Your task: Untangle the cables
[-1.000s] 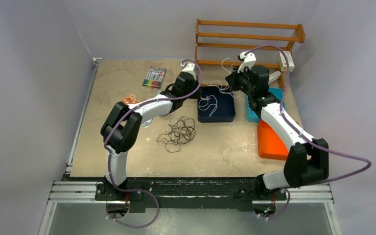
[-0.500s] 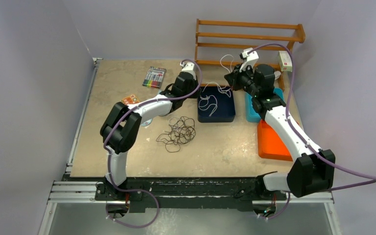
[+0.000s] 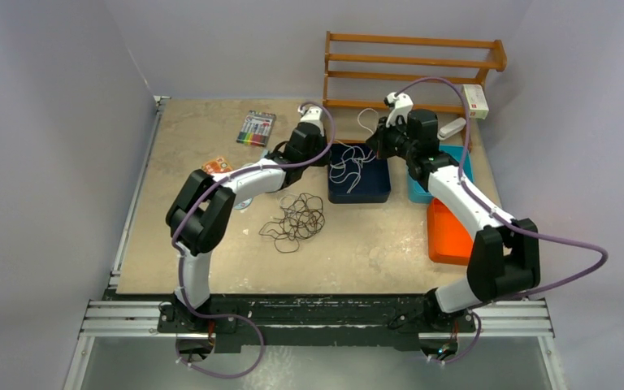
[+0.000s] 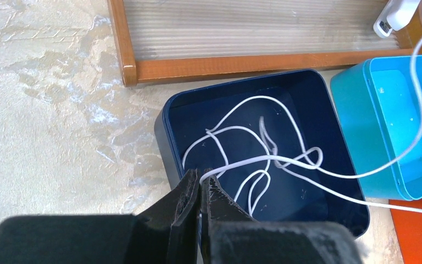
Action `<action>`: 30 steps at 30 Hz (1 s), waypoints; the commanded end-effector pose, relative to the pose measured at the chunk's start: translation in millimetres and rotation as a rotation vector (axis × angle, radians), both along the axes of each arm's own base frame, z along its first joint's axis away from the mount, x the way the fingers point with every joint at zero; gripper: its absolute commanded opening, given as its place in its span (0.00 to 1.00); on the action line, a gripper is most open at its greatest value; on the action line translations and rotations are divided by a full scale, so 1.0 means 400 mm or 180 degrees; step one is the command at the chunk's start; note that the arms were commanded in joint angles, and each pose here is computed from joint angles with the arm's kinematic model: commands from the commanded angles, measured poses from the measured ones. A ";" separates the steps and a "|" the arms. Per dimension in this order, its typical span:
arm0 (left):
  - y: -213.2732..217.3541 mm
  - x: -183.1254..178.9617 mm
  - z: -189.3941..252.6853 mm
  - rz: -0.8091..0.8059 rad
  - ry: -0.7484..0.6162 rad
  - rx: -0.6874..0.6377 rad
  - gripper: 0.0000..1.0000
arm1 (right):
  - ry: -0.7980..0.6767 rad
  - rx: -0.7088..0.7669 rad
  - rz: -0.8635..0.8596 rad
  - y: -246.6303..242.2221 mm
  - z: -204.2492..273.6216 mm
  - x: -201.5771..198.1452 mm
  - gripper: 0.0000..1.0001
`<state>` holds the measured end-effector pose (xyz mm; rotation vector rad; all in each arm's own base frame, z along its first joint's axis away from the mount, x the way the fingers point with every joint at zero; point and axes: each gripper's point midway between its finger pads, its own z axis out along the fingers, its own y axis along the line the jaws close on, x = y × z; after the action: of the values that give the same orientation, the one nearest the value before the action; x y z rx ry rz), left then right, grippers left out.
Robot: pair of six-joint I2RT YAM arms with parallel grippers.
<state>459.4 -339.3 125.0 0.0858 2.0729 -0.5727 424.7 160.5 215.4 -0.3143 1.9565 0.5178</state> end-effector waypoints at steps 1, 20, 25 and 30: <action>-0.023 0.012 0.075 -0.0118 -0.0181 -0.0068 0.00 | -0.0061 -0.0121 -0.0296 -0.038 0.021 0.030 0.00; -0.102 0.028 0.002 -0.0256 -0.0039 0.0136 0.28 | 0.0571 -0.0326 -0.0186 -0.025 -0.199 0.051 0.00; -0.075 0.011 0.057 -0.0181 -0.0130 0.0106 0.36 | 0.0615 -0.0376 -0.0236 -0.033 -0.209 0.053 0.00; -0.038 -0.009 0.133 -0.0058 -0.0268 0.0030 0.40 | 0.0602 -0.0471 -0.0248 -0.042 -0.207 0.060 0.00</action>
<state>453.2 -363.3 100.6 0.1866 2.1597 -0.5248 434.9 146.5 110.1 -0.2678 2.2406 0.4065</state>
